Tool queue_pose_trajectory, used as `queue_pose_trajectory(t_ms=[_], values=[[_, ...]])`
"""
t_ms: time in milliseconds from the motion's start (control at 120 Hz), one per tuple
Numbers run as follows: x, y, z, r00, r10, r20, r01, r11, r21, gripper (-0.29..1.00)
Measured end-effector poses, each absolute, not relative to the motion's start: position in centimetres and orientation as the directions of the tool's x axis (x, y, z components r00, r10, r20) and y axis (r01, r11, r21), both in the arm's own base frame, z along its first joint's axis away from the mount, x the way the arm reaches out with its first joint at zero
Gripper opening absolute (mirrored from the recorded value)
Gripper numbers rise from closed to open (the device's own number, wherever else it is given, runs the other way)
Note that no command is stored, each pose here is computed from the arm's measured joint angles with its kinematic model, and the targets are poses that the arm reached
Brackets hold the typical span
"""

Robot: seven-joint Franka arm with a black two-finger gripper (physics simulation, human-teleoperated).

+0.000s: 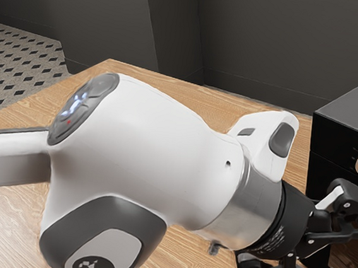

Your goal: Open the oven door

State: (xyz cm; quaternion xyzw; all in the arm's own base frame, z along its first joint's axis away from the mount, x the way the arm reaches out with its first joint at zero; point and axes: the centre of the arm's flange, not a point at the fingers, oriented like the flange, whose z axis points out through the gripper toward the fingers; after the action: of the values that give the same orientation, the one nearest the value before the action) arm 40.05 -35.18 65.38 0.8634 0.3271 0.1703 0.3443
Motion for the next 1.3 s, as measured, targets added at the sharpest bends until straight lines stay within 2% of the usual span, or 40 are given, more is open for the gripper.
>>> queue_pose_trajectory(t_ms=[333, 775, 1300], values=[[44.4, -37.4, 64.3, 0.686, 0.728, -0.001, 0.519, -0.489, 0.701, 0.70], [47.5, -35.1, 61.9, 0.709, 0.702, 0.066, 0.497, -0.564, 0.660, 0.70], [51.9, -32.6, 60.4, 0.721, 0.689, 0.075, 0.496, -0.588, 0.639, 0.70]])
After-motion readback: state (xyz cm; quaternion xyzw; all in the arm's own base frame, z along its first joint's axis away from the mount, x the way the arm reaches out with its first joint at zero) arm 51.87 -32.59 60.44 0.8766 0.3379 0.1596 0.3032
